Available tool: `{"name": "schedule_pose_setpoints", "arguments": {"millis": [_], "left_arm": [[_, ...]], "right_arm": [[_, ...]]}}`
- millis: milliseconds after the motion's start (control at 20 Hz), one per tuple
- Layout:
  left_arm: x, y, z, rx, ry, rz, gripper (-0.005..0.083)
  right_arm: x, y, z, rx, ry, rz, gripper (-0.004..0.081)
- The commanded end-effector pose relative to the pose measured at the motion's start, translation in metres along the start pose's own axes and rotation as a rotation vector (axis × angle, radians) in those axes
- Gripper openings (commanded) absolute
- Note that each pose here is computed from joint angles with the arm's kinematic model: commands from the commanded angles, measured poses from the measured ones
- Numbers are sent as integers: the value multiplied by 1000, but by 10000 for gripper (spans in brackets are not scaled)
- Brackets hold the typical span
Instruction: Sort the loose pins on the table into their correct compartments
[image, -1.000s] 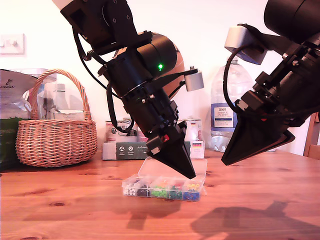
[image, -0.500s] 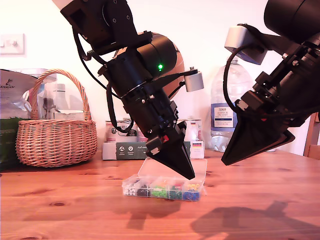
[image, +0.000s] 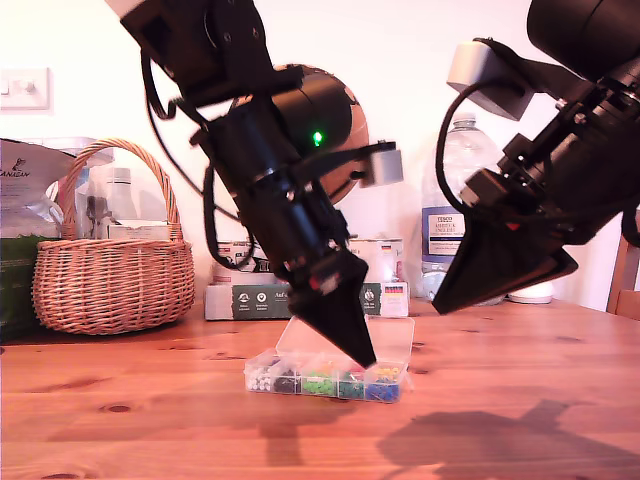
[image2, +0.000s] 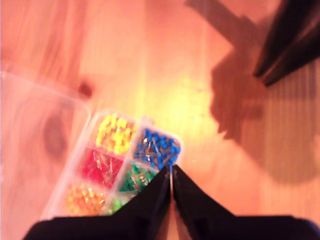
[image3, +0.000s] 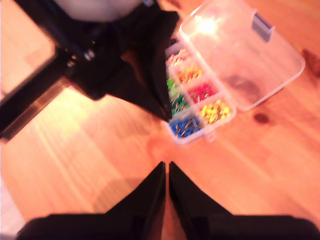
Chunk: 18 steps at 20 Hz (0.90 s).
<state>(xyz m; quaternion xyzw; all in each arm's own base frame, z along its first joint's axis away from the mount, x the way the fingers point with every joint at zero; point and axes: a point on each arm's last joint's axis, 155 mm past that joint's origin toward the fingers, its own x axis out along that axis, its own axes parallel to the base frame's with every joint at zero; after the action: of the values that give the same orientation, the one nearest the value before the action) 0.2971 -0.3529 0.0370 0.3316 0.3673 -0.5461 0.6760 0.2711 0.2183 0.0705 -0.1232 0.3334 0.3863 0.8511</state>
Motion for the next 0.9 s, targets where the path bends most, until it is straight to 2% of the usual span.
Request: {"name": "schedule_pose_setpoints", "arguments": {"millis": [0,50,200,350,650,850], "left_arm": [[-22,4,17,-73,-61,37,-24],[-28,11,23,-134,-85,62,-24],[-48,26,39,-192,-161,119,-24],[-62,36,45,-239,-216,150,-24],[-93,39,27,-356,-387,246,-24],[-127,34,5,-432,-537,325,-24]], "right_arm": [[-2,-6,1,17,-21,-32,-12],[-5,-10,8,18,-45,-59,-12],[-20,-23,26,8,-115,-141,-12],[-43,-37,45,56,-223,-215,-12],[-89,-61,41,137,-365,-331,-12],[-115,-56,41,152,-448,-339,-12]]}}
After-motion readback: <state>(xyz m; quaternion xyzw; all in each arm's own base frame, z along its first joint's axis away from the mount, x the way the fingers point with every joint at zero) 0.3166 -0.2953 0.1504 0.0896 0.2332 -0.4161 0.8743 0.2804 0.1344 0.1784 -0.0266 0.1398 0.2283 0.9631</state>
